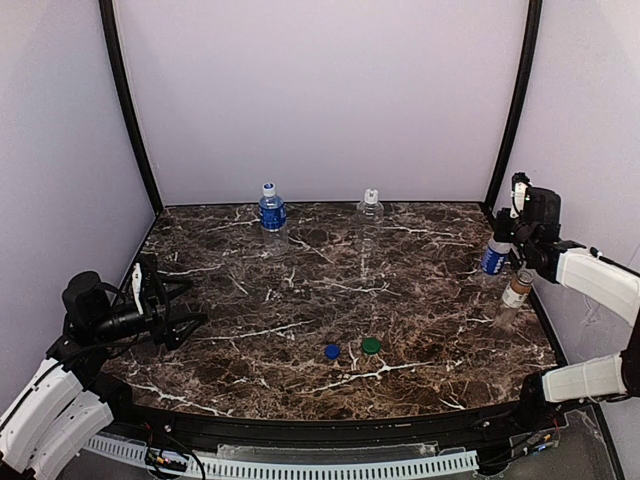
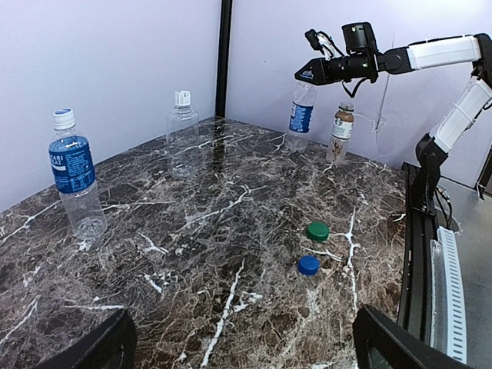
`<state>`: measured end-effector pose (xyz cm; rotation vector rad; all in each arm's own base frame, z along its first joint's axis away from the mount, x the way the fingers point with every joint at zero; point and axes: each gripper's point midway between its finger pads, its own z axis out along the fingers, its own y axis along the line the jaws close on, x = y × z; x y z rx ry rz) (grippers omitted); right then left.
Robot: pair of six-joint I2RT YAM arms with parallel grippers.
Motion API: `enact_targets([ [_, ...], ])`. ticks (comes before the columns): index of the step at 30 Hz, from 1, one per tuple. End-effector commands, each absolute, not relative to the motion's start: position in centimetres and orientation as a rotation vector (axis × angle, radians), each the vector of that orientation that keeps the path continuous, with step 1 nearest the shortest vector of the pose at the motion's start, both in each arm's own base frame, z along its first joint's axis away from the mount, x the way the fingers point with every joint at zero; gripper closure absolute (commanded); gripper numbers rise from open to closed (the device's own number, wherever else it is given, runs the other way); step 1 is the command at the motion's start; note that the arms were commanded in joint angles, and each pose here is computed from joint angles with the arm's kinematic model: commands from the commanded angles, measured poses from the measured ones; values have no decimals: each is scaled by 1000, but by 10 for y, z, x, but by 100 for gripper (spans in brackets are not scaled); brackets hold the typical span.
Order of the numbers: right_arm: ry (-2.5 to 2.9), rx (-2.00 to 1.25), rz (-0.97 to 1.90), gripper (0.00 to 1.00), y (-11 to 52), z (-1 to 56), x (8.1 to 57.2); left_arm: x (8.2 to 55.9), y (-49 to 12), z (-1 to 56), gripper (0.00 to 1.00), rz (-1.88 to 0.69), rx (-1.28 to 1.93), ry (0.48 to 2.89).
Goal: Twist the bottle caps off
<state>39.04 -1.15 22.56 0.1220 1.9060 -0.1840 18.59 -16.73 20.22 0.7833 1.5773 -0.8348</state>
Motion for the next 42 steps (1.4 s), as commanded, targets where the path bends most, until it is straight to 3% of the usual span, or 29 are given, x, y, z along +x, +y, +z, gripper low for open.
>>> enact_targets([
  [1, 1948, 148, -219, 100, -20, 209, 388, 187, -166, 199, 1, -820, 787, 1572],
  [3, 1947, 158, -221, 100, -21, 211, 388, 187, -166, 199, 1, -822, 787, 1573],
  [7, 1952, 140, -201, 56, -17, 217, 390, 187, -166, 199, 1, -821, 787, 1572],
  [9, 1950, 147, -202, 45, -18, 220, 390, 187, -166, 199, 1, -822, 786, 1571],
  [16, 1947, 131, -187, 26, -15, 226, 390, 186, -167, 199, 1, -826, 790, 1568],
  [20, 1938, 127, -191, 2, -15, 235, 390, 187, -166, 199, 1, -824, 788, 1569],
  [30, 1944, 48, -90, 1, 7, 290, 404, 187, -166, 198, 1, -825, 786, 1570],
  [34, 1962, -106, 80, 11, 68, 316, 423, 202, -157, 197, 1, -774, 678, 1620],
  [42, 2066, -317, 190, 16, 199, 316, 458, 261, -54, 175, 1, -226, 144, 1805],
])
